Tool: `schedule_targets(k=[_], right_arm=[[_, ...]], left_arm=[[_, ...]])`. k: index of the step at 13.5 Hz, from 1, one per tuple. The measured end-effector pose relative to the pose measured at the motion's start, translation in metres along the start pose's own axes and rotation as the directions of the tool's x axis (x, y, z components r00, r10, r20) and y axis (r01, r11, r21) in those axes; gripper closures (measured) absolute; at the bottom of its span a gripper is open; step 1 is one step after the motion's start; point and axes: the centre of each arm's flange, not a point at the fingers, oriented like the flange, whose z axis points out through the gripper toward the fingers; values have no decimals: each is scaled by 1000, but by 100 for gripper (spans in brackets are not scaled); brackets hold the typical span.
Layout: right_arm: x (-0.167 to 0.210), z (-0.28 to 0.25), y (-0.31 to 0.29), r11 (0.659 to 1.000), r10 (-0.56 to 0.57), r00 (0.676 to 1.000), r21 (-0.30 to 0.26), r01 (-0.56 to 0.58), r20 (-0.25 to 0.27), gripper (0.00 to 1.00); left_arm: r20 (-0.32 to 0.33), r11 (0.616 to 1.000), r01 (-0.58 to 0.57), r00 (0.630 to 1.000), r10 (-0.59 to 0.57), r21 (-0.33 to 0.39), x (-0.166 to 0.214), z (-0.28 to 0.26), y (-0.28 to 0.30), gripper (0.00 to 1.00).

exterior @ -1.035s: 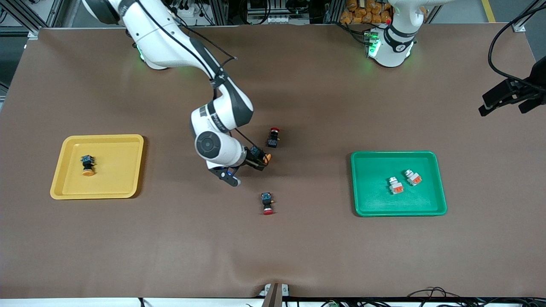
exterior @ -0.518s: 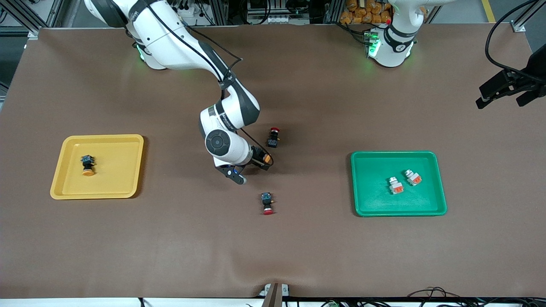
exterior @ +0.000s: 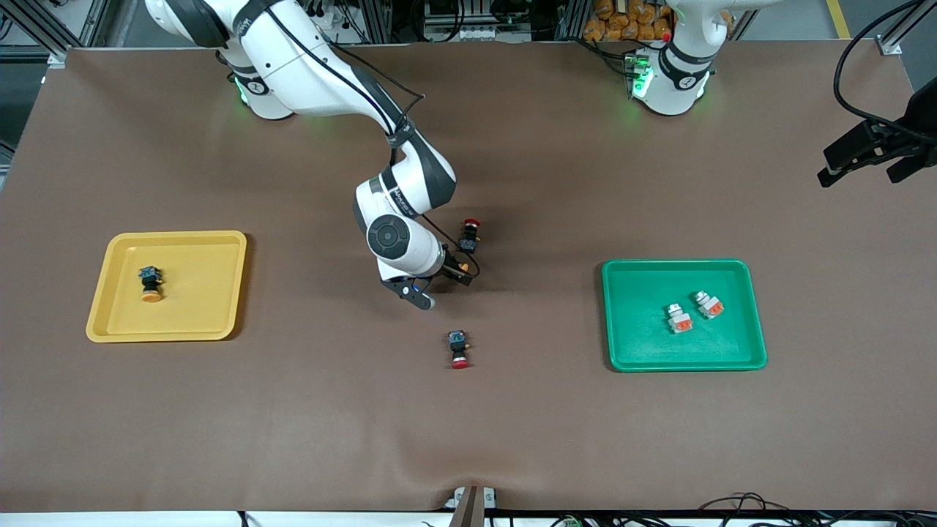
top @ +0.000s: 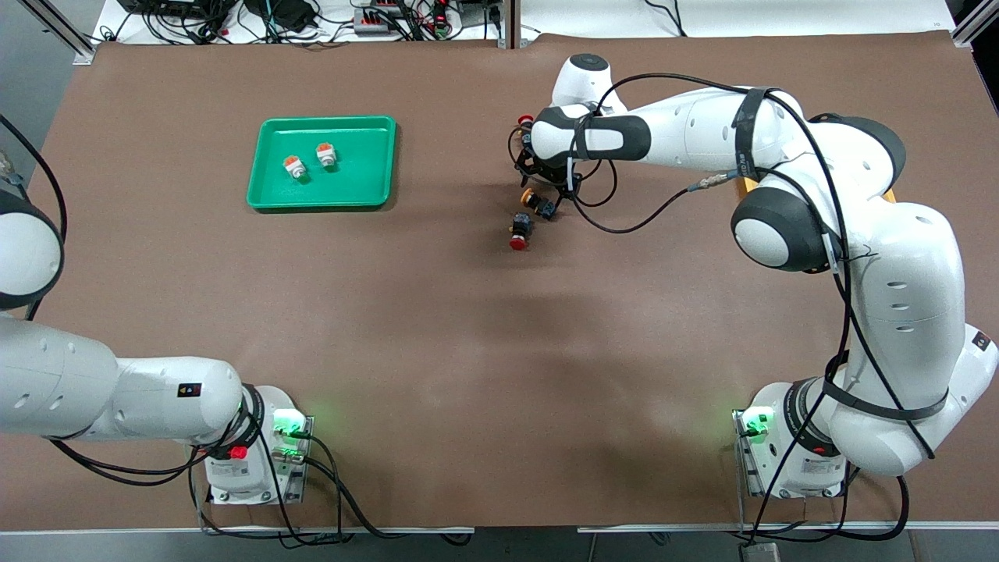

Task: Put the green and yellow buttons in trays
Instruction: 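Reach the right gripper to the second yellow button while the left gripper retracts, then grasp the second yellow-capped button with the right gripper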

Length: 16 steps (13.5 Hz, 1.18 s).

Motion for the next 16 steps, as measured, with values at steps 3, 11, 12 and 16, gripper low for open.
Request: schedule_targets(k=[3, 11, 12, 16], right_arm=[[2, 2, 4, 1000, -1, 1000, -27, 2, 13, 0], [-17, 16, 9, 996, -25, 999, -82, 28, 39, 19], [-17, 16, 10, 996, -24, 999, -88, 28, 43, 31], [-15, 15, 11, 996, -21, 999, -89, 24, 44, 47]], left_arm=[[0, 1000, -4, 1000, 4, 0, 0, 0, 2, 0], [0, 1000, -7, 1000, 7, 0, -1, 0, 4, 0], [0, 1000, -7, 1000, 7, 0, -1, 0, 4, 0], [0, 1000, -7, 1000, 7, 0, -1, 0, 4, 0]])
